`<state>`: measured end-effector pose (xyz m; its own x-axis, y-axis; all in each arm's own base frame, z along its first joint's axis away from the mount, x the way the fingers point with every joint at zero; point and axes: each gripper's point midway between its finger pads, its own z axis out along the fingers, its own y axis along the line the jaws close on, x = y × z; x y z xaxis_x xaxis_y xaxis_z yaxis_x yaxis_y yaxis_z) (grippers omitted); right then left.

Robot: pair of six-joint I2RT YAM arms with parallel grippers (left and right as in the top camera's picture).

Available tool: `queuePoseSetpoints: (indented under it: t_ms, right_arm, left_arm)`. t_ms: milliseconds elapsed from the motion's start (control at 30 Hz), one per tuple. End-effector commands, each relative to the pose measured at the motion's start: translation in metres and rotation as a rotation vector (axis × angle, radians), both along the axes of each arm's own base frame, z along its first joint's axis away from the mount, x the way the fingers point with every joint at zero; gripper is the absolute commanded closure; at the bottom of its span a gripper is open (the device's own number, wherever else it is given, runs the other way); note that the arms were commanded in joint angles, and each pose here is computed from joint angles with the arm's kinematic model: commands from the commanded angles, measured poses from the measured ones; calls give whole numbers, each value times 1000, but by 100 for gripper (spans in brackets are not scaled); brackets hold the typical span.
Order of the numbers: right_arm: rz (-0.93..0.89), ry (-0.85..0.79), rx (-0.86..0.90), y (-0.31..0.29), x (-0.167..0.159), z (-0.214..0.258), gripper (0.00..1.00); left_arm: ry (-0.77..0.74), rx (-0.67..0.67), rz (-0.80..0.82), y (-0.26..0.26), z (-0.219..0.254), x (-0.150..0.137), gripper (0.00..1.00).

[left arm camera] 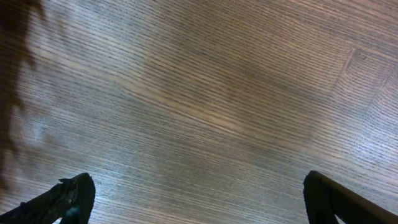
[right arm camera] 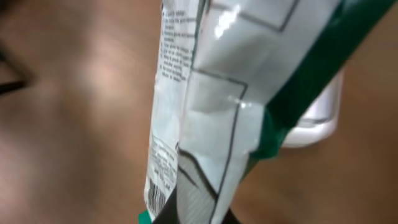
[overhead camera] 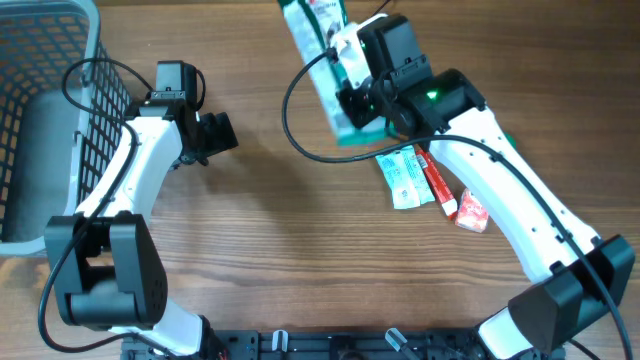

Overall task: Scan the item barcode
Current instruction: 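Lift the gloves packet up to the white scanner with the right gripper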

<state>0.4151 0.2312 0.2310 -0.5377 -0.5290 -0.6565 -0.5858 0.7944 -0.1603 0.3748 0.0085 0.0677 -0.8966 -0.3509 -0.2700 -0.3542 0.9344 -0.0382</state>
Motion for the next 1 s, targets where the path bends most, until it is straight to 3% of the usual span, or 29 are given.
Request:
queuePoseSetpoints:
  t_ms: [0,267,467,733,967]
  right_arm:
    - [-56,-230,-319,-36,45,12,96]
    - [-168,-523,-653,-46,127,6,96]
    - [-229,-666,-773,-43,166,-17,96]
    - [-250,-665,-683,-31,178,-61,96]
    - [-243,-550,-430,-12,172,-96,96]
  left_arm:
    - [-7,13,3,3,3,2,0]
    - [-7,13,4,3,3,2,0]
    - [-7,13,4,3,3,2,0]
    - [-7,13,4,3,3,2,0]
    - [-7,13,4,3,3,2,0]
